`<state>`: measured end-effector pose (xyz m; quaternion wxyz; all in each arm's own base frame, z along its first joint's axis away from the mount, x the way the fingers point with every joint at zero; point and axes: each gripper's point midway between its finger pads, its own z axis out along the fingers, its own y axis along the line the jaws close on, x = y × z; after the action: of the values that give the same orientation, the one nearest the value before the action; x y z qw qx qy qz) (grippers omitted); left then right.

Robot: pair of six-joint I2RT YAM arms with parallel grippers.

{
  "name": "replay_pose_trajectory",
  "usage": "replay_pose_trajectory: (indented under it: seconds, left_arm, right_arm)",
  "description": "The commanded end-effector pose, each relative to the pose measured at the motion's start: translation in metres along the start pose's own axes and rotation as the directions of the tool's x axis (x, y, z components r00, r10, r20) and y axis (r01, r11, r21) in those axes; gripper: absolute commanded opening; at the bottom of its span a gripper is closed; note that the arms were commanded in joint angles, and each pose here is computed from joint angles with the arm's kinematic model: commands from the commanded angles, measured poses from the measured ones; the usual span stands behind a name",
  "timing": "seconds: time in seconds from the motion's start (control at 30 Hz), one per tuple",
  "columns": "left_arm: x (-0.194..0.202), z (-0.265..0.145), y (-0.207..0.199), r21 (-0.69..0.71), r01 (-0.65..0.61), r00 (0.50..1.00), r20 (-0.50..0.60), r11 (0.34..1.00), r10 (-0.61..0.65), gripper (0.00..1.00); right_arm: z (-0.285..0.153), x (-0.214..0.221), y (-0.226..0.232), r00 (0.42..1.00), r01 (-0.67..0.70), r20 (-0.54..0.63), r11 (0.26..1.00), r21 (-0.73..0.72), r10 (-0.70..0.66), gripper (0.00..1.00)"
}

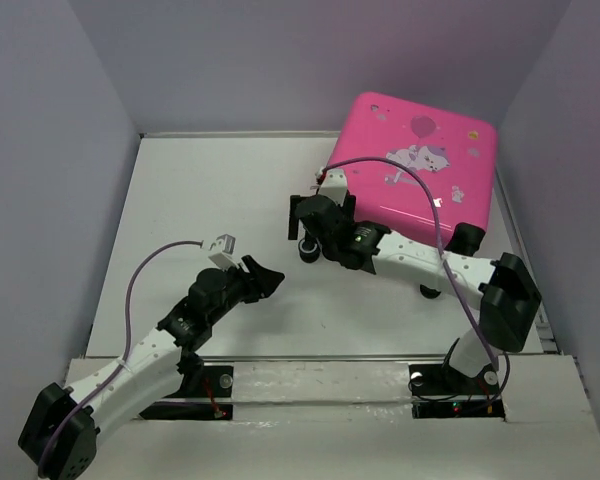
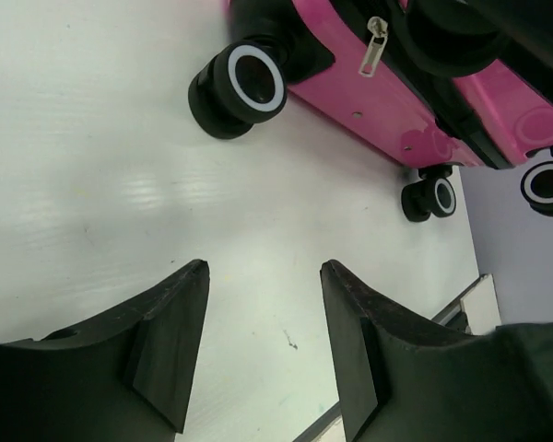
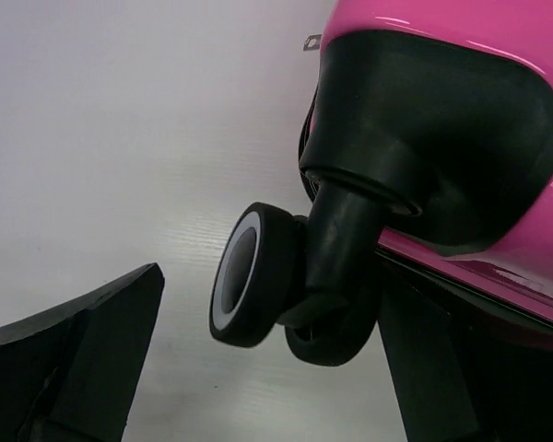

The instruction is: Pack the luggage

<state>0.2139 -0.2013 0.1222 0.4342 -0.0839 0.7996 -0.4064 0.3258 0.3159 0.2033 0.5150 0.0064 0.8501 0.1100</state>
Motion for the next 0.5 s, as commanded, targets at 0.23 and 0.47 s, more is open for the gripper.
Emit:
replay_pose_trajectory:
  seconds: [0.23,0.47]
  left_arm:
    - [-0.003,0.002,-0.005,0.063,-0.036,0.999,0.043,0.997,0.034,0.62]
    - [-0.01,0.008,-0.029,0.154,-0.116,0.993,0.051,0.981,0.11,0.53]
  right_arm:
    - [0.015,-0.022,-0.019,0.999,-0.043,0.029,0.988,0.151,0.039,0.22]
    - [-0.003,0.005,-0.017,0.956,-0.291,-0.003,0.948,-0.133,0.293,0.07]
